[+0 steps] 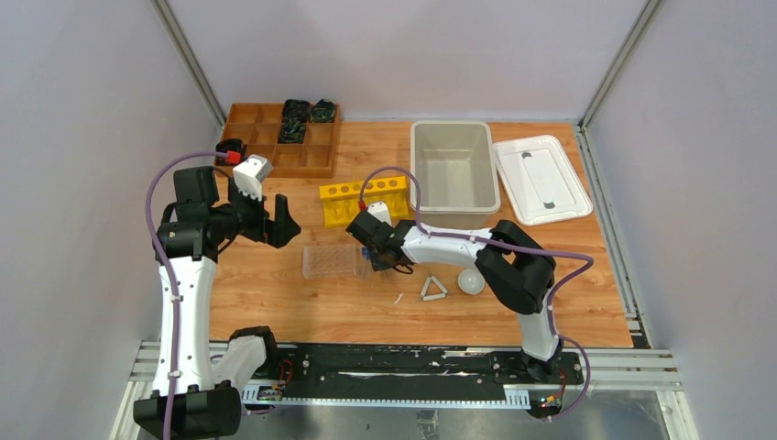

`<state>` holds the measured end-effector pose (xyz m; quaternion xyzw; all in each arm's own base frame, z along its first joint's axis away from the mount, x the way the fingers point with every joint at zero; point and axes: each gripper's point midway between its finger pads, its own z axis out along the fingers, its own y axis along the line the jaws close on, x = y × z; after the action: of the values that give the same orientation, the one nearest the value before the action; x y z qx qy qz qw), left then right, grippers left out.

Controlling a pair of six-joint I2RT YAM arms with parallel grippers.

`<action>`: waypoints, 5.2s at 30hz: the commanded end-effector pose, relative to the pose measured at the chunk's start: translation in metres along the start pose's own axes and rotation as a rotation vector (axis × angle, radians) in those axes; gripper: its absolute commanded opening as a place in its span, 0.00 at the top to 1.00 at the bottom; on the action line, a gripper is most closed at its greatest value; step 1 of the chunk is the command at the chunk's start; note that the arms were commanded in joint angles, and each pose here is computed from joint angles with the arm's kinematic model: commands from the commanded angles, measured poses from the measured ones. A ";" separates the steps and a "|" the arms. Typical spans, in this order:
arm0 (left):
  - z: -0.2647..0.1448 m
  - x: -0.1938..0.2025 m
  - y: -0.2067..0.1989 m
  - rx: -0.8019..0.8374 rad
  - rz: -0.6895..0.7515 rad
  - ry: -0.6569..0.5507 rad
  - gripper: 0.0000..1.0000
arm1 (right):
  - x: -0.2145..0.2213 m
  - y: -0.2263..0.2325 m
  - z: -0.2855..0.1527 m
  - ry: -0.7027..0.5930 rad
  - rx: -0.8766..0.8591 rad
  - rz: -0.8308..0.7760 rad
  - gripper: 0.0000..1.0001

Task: Organize the chemistry lab equipment

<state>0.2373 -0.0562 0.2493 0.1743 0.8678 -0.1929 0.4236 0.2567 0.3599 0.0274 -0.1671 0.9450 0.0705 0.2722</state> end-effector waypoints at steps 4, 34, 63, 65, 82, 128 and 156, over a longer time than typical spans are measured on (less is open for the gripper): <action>-0.008 -0.011 -0.010 0.027 0.011 -0.051 0.00 | -0.006 -0.010 -0.018 0.026 0.021 -0.046 1.00; -0.010 -0.009 -0.072 0.397 -0.028 -0.111 0.35 | -0.183 0.161 -0.241 -0.704 -0.730 0.204 1.00; -0.008 0.003 -0.064 0.340 0.125 -0.131 0.96 | -0.174 0.155 -0.231 -0.448 -0.701 -0.022 0.54; -0.008 0.004 -0.063 0.337 0.126 -0.131 0.96 | -0.175 0.154 -0.231 -0.444 -0.708 -0.023 0.54; -0.001 0.008 -0.043 0.239 0.111 -0.082 0.01 | -0.192 0.129 -0.214 -0.515 -0.582 -0.087 1.00; 0.057 0.047 0.101 -0.201 -0.173 0.139 0.00 | -0.129 0.166 -0.043 -0.701 -0.472 -0.400 1.00; 0.061 0.056 0.108 -0.227 -0.178 0.156 0.00 | -0.106 0.158 -0.019 -0.624 -0.449 -0.410 1.00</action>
<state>0.2918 0.0119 0.1481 0.0600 0.9297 -0.1245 0.3414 0.2835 0.5290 0.1235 -0.3693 0.7212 0.2664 0.5220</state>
